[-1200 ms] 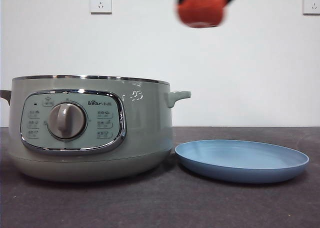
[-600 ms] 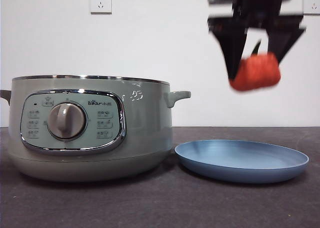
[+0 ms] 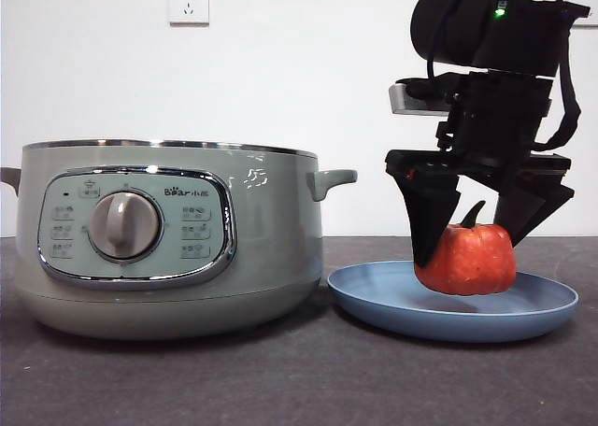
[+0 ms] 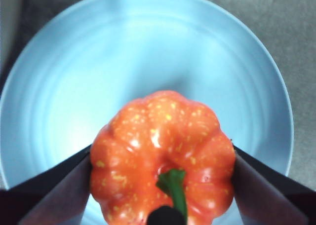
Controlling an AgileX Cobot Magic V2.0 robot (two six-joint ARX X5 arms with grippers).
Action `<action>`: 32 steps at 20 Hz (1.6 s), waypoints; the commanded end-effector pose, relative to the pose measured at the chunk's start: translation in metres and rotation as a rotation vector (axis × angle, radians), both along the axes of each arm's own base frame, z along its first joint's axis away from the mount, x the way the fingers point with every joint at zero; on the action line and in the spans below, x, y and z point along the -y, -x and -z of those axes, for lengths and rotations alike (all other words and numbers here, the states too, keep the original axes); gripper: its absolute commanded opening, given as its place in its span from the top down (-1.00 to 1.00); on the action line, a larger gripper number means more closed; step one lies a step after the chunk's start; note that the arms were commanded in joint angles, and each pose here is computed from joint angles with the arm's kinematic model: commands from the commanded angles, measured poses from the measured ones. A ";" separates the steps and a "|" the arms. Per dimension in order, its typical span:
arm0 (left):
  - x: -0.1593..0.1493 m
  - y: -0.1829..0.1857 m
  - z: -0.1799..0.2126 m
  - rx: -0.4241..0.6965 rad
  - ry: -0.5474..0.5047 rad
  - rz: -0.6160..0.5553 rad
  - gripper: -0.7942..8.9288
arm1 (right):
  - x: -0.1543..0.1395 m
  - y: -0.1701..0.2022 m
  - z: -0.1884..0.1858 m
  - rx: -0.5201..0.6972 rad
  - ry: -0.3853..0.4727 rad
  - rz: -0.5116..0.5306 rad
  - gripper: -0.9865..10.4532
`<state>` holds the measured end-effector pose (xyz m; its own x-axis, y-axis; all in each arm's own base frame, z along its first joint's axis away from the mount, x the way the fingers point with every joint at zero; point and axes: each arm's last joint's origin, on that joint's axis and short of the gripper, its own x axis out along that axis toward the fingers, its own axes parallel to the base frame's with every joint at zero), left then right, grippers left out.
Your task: Take the pumpkin out from the steamer,put the pumpkin in the blue plate,close the lid
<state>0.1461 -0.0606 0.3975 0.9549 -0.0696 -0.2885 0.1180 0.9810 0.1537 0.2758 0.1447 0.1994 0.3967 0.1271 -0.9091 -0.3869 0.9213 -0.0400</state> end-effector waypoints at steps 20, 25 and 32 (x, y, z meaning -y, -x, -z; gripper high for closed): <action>0.004 0.000 -0.009 0.057 0.064 0.142 0.85 | 0.005 0.003 0.003 -0.045 -0.005 0.012 -0.16; 0.016 -0.018 0.004 -0.043 0.056 0.217 0.85 | 0.016 0.025 -0.052 0.131 -0.105 0.023 -0.16; 0.044 -0.067 0.039 -0.214 0.039 0.305 0.85 | 0.041 0.071 -0.123 0.406 -0.249 0.025 -0.16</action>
